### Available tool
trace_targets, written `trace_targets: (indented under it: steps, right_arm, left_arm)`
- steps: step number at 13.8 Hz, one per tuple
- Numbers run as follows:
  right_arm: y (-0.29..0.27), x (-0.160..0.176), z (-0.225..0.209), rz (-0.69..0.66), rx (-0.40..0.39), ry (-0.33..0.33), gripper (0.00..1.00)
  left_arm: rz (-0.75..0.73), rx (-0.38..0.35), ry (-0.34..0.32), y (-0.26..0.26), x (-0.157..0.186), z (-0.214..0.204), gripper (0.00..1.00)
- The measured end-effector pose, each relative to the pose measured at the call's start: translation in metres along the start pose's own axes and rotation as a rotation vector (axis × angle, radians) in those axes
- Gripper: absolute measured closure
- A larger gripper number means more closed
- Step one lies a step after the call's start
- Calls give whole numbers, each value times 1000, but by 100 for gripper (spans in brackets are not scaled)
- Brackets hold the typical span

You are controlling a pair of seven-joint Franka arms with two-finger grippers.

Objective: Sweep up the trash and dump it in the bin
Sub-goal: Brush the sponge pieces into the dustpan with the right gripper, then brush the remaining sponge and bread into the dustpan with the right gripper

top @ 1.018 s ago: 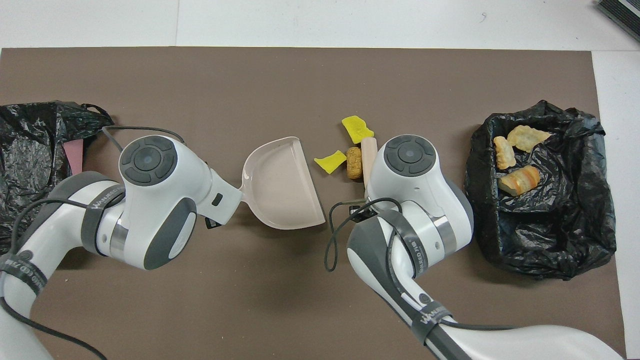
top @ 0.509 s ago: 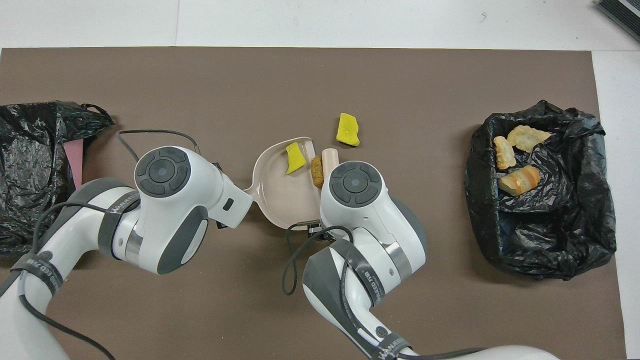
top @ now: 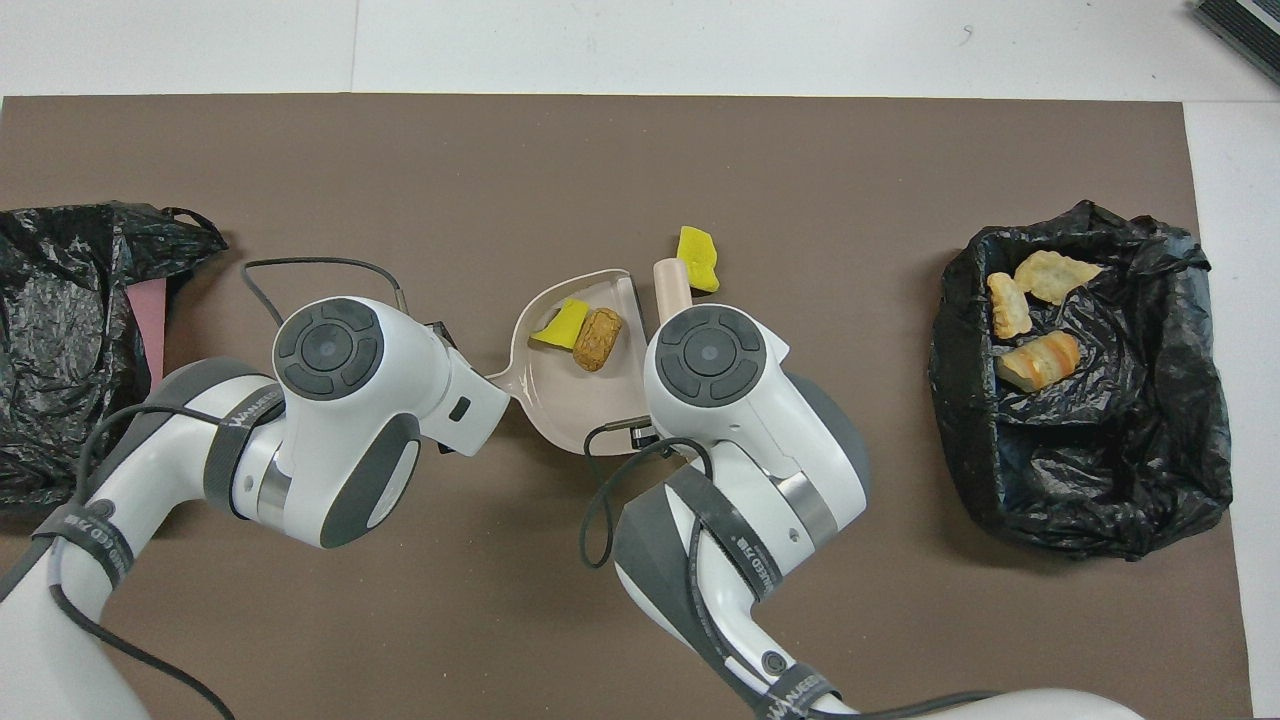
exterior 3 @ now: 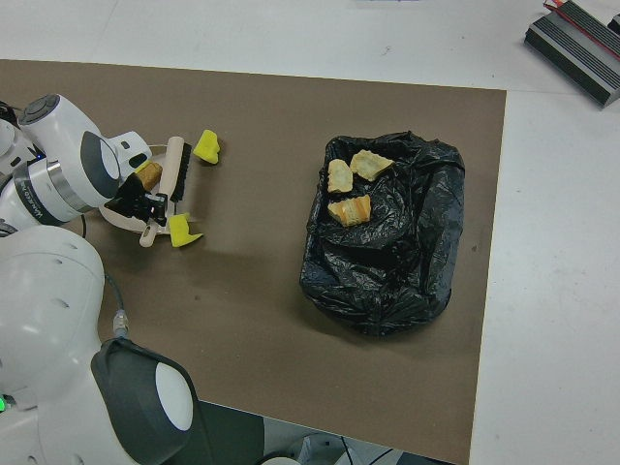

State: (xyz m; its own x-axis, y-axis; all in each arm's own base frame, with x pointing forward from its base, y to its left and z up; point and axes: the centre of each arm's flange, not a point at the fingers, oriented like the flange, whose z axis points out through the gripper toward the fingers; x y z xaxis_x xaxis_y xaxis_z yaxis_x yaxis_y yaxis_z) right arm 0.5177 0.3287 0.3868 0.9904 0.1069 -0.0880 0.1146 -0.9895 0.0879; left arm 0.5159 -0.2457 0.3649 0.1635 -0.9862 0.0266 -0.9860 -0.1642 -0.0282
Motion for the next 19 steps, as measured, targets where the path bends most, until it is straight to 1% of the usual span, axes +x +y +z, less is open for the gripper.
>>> trace_targets:
  steps: [2, 4, 6, 7, 9, 11, 13, 16, 18, 19]
  right_arm:
    - [33, 23, -6, -1, -17, 26, 74]
    - [68, 51, -2, -47, -35, 34, 74]
    - [100, 83, 2, -81, -38, 49, 74]
    - [109, 96, 8, -93, -32, 47, 74]
    - [99, 105, 27, -115, -26, 26, 74]
    - [73, 99, 41, -147, -12, -8, 74]
    - [48, 81, 43, -171, 8, -82, 74]
    - [20, 51, 31, -200, 26, -193, 74]
    - [0, 34, 25, -211, 55, -230, 74]
    - [-11, 28, 21, -203, 65, -234, 74]
  left_arm:
    - [6, -1, -2, -4, -7, 0, 68]
    - [78, -15, -13, -9, -16, 1, 68]
    - [131, -26, -19, -8, -17, 0, 68]
    - [148, -30, -21, -5, -14, 0, 68]
    - [165, -37, -26, 5, -2, -2, 68]
    - [127, -37, -28, 12, 5, -4, 68]
    - [82, -38, -30, 11, 3, -3, 68]
    - [-32, -44, -39, 6, -6, -3, 68]
    - [-79, -45, -41, 4, -9, -2, 68]
    - [-83, -45, -41, 4, -9, -2, 68]
